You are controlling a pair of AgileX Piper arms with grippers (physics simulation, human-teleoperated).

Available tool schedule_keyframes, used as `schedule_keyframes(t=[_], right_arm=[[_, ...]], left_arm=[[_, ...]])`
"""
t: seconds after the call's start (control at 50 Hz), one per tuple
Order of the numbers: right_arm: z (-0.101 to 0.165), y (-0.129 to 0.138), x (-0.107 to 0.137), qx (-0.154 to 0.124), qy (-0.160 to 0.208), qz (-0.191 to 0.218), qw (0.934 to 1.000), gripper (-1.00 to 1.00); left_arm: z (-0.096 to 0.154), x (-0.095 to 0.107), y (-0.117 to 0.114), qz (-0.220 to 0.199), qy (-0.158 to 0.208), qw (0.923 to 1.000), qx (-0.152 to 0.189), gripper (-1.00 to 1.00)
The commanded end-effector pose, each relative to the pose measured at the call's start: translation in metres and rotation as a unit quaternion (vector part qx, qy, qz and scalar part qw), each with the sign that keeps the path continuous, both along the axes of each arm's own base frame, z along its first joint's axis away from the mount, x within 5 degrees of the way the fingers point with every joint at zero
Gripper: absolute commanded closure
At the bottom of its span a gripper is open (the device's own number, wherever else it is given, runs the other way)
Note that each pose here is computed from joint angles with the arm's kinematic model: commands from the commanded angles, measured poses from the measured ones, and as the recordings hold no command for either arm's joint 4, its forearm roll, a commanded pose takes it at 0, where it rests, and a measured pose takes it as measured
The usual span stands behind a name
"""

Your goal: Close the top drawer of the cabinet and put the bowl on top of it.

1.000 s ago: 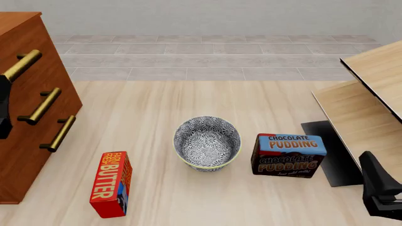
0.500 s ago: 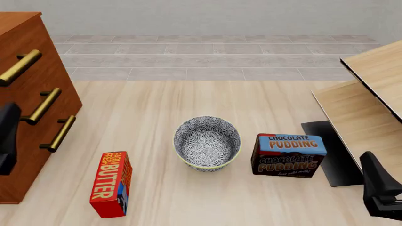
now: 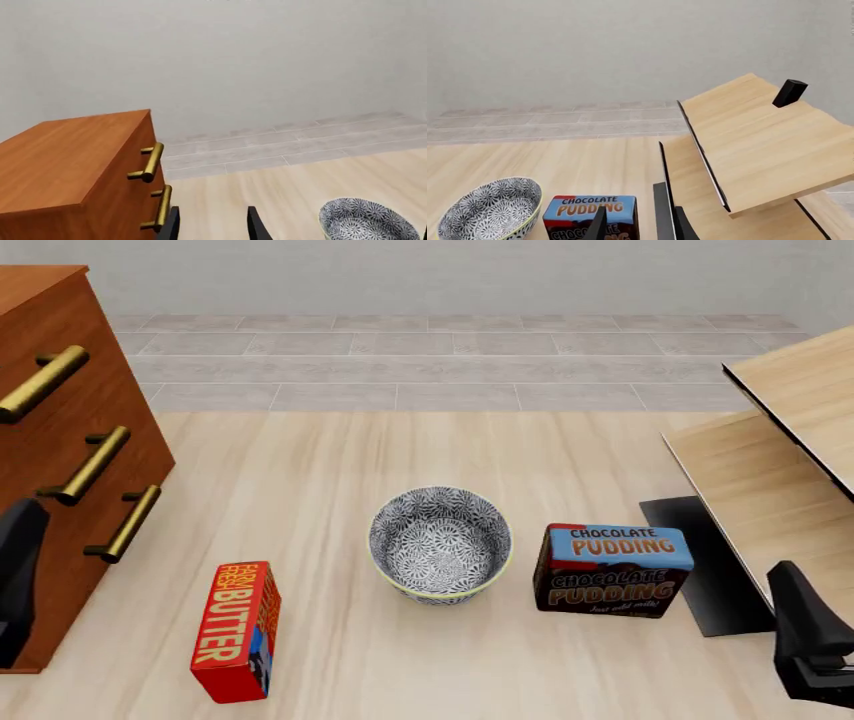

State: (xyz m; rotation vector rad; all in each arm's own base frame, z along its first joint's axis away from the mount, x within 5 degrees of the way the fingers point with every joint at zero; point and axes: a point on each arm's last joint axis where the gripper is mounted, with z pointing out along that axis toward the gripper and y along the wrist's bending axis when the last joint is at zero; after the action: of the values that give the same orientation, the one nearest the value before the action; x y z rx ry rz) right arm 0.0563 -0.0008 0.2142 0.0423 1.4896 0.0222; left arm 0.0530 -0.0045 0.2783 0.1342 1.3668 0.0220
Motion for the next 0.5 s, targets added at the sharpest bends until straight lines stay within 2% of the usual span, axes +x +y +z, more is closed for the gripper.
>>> schedule_keyframes(t=[0.02, 0.5], right_arm=[[0.0004, -0.0001, -0.0002, 0.001, -0.001, -0.001, 1.0, -1.0], [-0.0001, 0.0001, -0.0001, 0.0, -0.001, 0.001, 1.0, -1.0]], left_arm=[[-0.0036, -0.0072, 0.0003, -0.005, -0.002, 0.9999, -0.01, -1.0], [0.0005, -0.0066, 0.0001, -0.005, -0.002, 1.0, -0.003, -1.0]])
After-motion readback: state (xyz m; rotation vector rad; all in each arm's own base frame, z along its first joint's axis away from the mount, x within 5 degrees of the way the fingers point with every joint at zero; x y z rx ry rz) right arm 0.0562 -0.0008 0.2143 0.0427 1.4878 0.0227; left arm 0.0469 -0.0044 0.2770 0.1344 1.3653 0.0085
